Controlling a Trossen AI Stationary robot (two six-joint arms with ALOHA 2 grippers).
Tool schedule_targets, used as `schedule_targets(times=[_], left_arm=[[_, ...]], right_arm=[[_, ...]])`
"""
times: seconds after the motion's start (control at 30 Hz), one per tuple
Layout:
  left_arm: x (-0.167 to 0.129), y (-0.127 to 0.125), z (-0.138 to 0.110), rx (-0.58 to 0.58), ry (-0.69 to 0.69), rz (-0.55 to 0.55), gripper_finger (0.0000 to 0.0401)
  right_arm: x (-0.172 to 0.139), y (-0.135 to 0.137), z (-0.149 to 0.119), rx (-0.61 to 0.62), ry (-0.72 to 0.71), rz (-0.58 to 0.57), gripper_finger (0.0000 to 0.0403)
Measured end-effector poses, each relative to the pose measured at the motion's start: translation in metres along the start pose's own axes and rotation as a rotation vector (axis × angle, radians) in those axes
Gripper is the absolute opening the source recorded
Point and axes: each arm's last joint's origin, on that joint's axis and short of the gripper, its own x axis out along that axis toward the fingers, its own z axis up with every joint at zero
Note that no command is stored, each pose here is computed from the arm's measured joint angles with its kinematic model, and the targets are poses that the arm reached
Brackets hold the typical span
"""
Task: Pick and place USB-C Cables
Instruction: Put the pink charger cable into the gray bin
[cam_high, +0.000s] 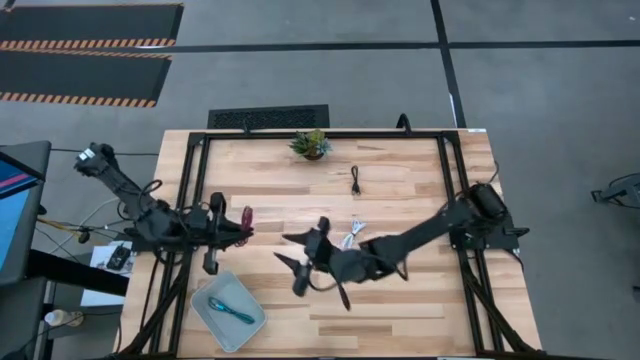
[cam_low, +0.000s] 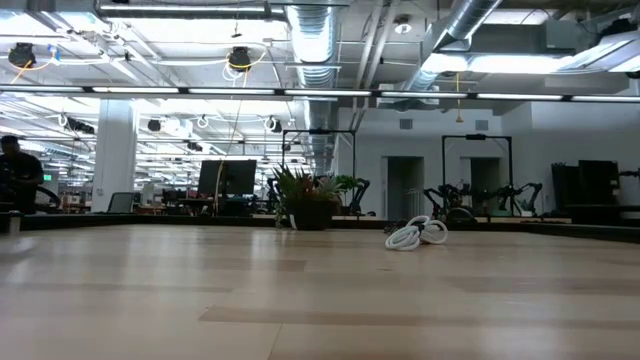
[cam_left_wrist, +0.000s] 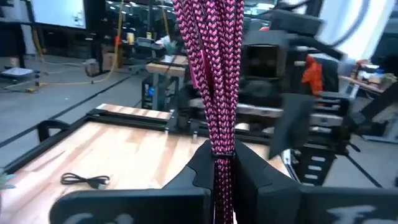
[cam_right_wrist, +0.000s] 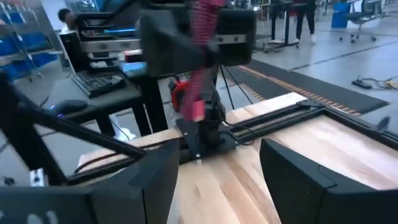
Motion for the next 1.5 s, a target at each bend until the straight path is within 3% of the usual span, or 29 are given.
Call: schedule_targets(times=[0.13, 0.33, 0.53, 0.77, 1.5], left_arm=[[-0.003, -0.007, -0.006, 0.000, 0.023, -0.015, 0.0005], [-0.011, -0.011, -0.015, 0.005, 0.068, 0.039, 0.0006], [-0.014, -0.013, -0.016, 0.002, 0.066, 0.072, 0.0006], [-0.010, -0.016, -0.019, 0.001, 0.070, 0.072, 0.0007], [0.016, -0.016, -0.014, -0.014, 0.026, -0.032, 0.0008]], right_arm=[[0.022, -0.011, -0.006, 0.056, -0.023, 0.081, 0.0249], [0.028, -0.016, -0.002, 0.081, -0.032, 0.156, 0.0258], [0.025, -0.014, 0.011, 0.072, -0.117, 0.201, 0.0298], [0.037, -0.030, 0.015, 0.097, -0.118, 0.221, 0.0335], [0.039, -0.030, 0.019, 0.072, -0.147, 0.296, 0.0333]])
